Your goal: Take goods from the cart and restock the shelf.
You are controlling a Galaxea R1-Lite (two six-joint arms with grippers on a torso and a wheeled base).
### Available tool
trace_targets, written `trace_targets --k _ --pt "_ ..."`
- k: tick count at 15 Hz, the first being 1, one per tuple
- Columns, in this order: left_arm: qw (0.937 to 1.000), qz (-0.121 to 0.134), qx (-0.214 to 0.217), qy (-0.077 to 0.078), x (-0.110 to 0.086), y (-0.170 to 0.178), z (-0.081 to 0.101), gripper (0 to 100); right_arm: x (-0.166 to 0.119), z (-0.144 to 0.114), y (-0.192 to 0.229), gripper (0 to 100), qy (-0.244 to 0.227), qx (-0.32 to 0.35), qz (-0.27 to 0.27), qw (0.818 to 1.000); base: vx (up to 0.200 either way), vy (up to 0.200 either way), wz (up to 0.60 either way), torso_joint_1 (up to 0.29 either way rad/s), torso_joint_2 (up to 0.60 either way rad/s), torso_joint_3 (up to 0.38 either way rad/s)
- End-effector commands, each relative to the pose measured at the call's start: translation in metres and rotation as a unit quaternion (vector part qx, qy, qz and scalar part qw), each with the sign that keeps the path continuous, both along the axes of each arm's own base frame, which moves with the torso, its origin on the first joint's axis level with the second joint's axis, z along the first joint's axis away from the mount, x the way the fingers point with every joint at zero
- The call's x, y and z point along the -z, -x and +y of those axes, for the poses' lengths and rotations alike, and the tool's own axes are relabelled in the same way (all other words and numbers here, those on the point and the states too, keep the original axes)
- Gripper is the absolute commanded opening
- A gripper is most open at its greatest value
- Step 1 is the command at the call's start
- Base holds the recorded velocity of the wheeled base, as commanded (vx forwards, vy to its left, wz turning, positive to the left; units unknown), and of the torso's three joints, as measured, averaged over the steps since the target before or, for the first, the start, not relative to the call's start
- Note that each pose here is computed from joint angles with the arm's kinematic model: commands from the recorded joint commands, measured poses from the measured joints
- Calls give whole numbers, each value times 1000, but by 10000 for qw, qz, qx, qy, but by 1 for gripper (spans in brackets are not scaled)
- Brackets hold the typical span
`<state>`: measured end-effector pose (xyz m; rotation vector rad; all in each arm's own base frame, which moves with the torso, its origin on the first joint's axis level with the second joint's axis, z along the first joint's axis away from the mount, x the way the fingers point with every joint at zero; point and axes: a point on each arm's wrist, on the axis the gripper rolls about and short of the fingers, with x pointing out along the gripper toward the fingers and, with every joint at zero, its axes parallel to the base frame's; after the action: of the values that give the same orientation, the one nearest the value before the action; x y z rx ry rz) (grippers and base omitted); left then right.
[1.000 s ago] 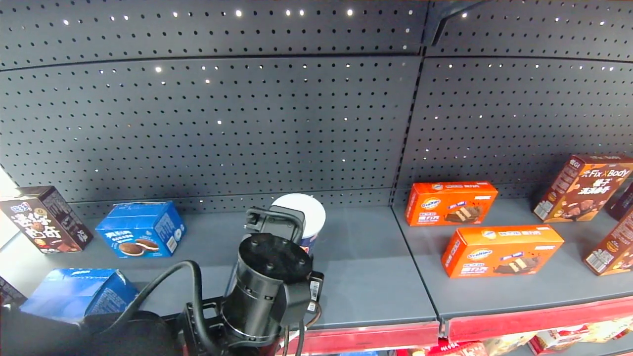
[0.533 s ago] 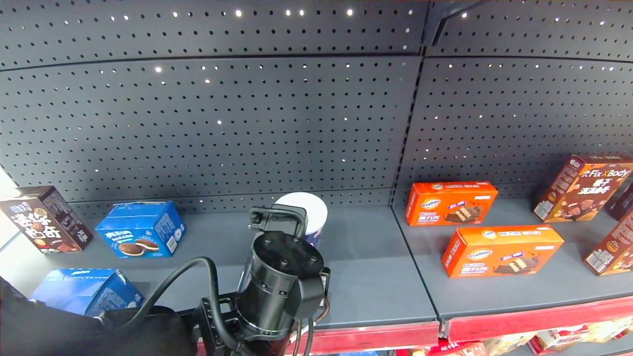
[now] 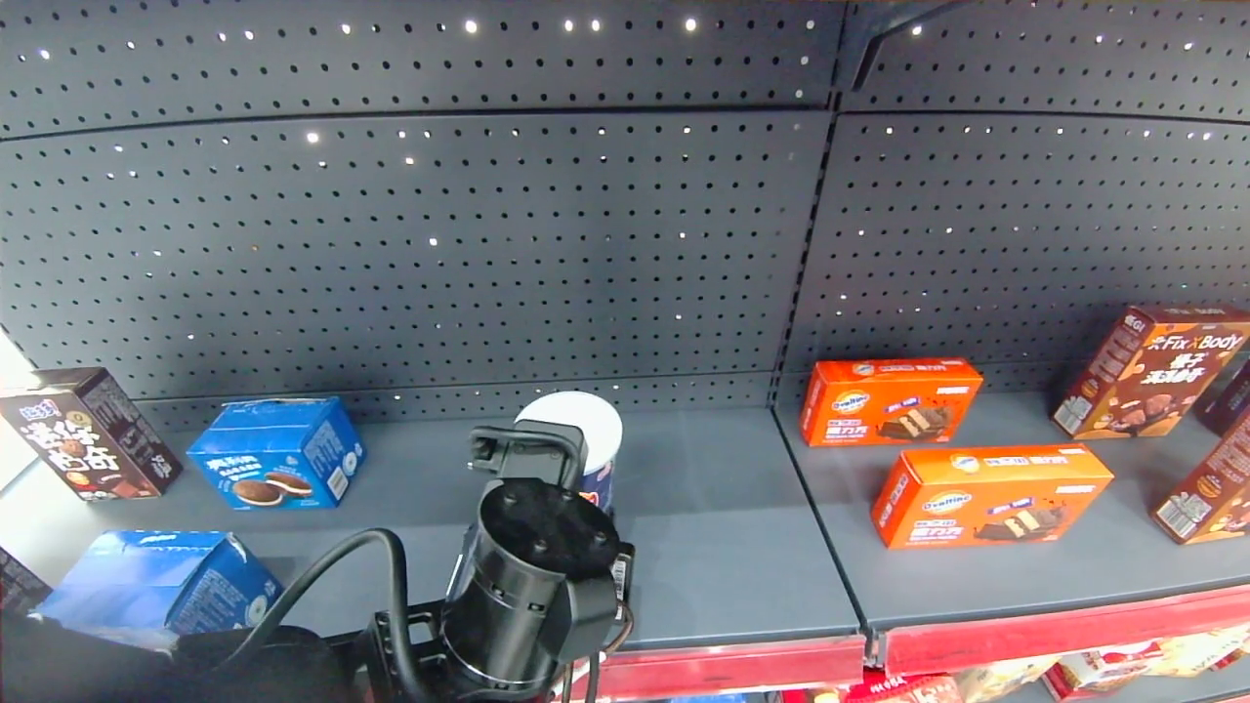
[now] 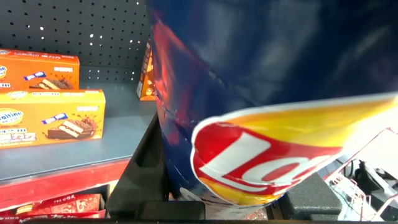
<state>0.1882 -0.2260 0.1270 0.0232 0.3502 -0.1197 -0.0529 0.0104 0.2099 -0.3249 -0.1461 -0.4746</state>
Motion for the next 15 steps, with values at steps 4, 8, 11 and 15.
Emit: trace_targets --k 4,8,11,15 --pt "10000 41 -70 -48 0 4 13 0 2 0 -2 0 -11 -7 52 10000 0 0 0 0 0 0" --pt "9998 81 -172 -64 3 9 22 0 7 -1 -2 0 -15 -15 75 10000 0 0 0 0 0 0" --pt "9998 109 -165 -101 5 10 23 0 11 0 -1 0 -18 -15 82 10000 0 0 0 0 0 0" --pt "9997 109 -173 -101 5 10 24 0 10 0 -2 0 -18 -22 90 10000 0 0 0 0 0 0"
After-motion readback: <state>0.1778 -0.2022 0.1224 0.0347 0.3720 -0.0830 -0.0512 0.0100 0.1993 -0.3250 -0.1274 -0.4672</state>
